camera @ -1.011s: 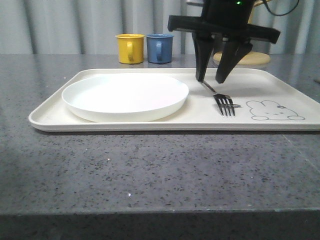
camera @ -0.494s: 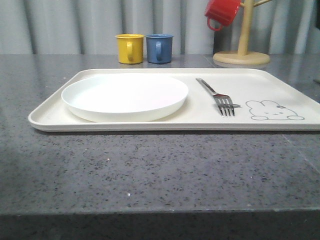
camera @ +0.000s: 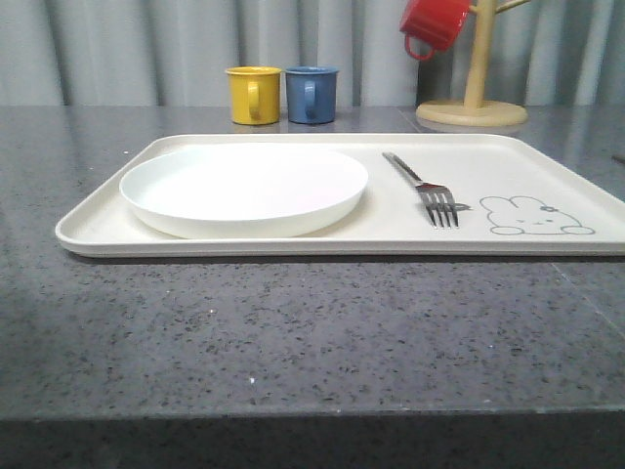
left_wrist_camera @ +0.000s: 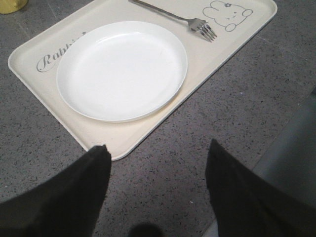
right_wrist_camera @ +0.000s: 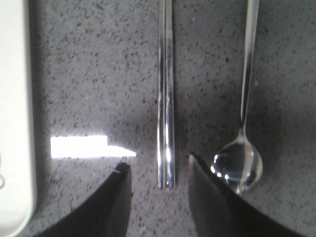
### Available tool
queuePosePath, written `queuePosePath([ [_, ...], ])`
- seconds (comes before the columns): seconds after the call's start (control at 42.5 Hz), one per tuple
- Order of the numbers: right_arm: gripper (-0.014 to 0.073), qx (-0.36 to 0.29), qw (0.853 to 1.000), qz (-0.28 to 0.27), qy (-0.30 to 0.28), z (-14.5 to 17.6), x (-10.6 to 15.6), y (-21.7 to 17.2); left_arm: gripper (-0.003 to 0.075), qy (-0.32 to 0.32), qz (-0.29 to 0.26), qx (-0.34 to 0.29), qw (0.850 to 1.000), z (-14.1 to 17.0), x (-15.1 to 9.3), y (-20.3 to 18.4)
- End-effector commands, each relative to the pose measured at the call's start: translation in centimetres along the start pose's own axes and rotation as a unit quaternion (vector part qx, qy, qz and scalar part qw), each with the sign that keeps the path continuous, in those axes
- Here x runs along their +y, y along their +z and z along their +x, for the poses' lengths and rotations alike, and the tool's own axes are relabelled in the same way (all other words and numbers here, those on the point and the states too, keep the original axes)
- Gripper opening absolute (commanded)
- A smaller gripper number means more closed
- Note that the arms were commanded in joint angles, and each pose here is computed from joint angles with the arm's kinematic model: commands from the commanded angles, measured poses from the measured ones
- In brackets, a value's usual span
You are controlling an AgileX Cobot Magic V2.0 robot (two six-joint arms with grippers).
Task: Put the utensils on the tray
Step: 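Move the right gripper to the chopsticks and grasp them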
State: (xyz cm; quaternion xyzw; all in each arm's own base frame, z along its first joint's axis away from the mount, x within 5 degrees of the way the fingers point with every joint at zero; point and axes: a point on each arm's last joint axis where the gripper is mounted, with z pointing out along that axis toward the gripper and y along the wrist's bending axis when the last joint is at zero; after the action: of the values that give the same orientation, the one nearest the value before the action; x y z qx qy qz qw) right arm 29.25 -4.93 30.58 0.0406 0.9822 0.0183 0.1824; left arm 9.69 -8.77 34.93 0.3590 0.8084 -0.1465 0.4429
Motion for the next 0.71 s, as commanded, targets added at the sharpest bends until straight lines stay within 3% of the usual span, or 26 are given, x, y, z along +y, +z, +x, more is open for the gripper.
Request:
queuePosePath([
  [0.0,0.0310,-0.033,0.999,0.000,-0.003,-0.9,-0.2,-0.4,0.0420,-0.006,0.002,-0.052,0.999,-1.4,0.0,-0.6],
  [0.682,0.0310,0.010,1.000,-0.007,0.005,-1.8,-0.6,4.1,0.0420,-0.006,0.002,-0.052,0.999,-1.4,0.0,-0.6],
])
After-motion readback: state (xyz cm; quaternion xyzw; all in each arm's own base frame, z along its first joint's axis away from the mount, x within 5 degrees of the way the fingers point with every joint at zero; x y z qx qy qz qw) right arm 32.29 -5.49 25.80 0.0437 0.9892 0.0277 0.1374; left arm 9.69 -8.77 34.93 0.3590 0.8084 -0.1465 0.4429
